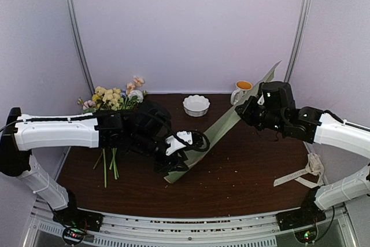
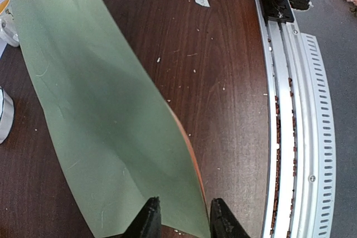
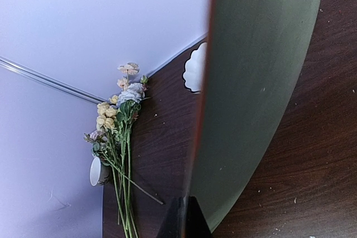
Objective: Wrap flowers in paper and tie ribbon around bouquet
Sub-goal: Pass from the right arm to the left
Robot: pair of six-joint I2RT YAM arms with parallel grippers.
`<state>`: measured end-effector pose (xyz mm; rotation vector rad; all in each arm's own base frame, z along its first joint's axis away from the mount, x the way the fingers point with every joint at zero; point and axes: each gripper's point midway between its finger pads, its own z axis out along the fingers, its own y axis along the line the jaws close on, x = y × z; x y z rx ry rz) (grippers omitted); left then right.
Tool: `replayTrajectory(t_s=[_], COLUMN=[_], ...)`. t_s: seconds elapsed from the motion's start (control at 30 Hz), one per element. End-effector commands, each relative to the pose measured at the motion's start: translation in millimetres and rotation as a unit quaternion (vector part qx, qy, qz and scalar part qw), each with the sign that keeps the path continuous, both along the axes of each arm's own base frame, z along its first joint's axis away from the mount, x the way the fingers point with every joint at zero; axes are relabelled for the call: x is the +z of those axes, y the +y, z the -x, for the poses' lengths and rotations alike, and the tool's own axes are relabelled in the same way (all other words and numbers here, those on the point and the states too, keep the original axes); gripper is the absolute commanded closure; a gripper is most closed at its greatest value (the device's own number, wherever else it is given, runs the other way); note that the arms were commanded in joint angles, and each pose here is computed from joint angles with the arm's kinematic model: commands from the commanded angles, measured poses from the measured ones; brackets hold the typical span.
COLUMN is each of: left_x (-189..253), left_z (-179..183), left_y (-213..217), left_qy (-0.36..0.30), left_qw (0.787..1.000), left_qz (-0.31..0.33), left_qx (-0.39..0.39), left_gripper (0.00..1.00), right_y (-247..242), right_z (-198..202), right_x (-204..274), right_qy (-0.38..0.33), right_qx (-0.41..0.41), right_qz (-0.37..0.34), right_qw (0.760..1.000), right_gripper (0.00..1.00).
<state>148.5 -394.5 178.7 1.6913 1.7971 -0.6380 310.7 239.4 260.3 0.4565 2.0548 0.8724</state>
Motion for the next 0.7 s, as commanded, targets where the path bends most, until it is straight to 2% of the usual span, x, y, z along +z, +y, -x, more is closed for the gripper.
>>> replayTrajectory(t_s=[0.0, 0.23, 0.43, 0.53, 0.67], left_x=[9, 4, -5, -6, -4], left_z=[-10, -15, -19, -24, -24], left_y=[3, 7, 5, 6, 7], left_qy=[-0.018, -0.013, -0.013, -0.016, -0.004], left_qw=[1.000, 1.000, 1.000, 1.000, 1.000], left_qz=[0.013, 0.012, 0.000, 0.003, 0.017], left_qx=[0.006, 0.008, 0.012, 0.017, 0.009], left_gripper=[0.65, 0.63, 0.64, 0.73, 1.00], right_y=[-4, -3, -2, -2, 0], right_z=[3, 2, 2, 3, 2], right_x=[7, 6, 6, 6, 5], right_qy=[-0.014, -0.013, -0.012, -0.012, -0.011], right_qx=[-0.004, 0.000, 0.001, 0.002, 0.006], right_qz=[0.004, 0.006, 0.006, 0.007, 0.007], right_qw=[1.000, 1.000, 1.000, 1.000, 1.000], right_gripper=[1.00, 1.00, 1.00, 1.00, 1.00])
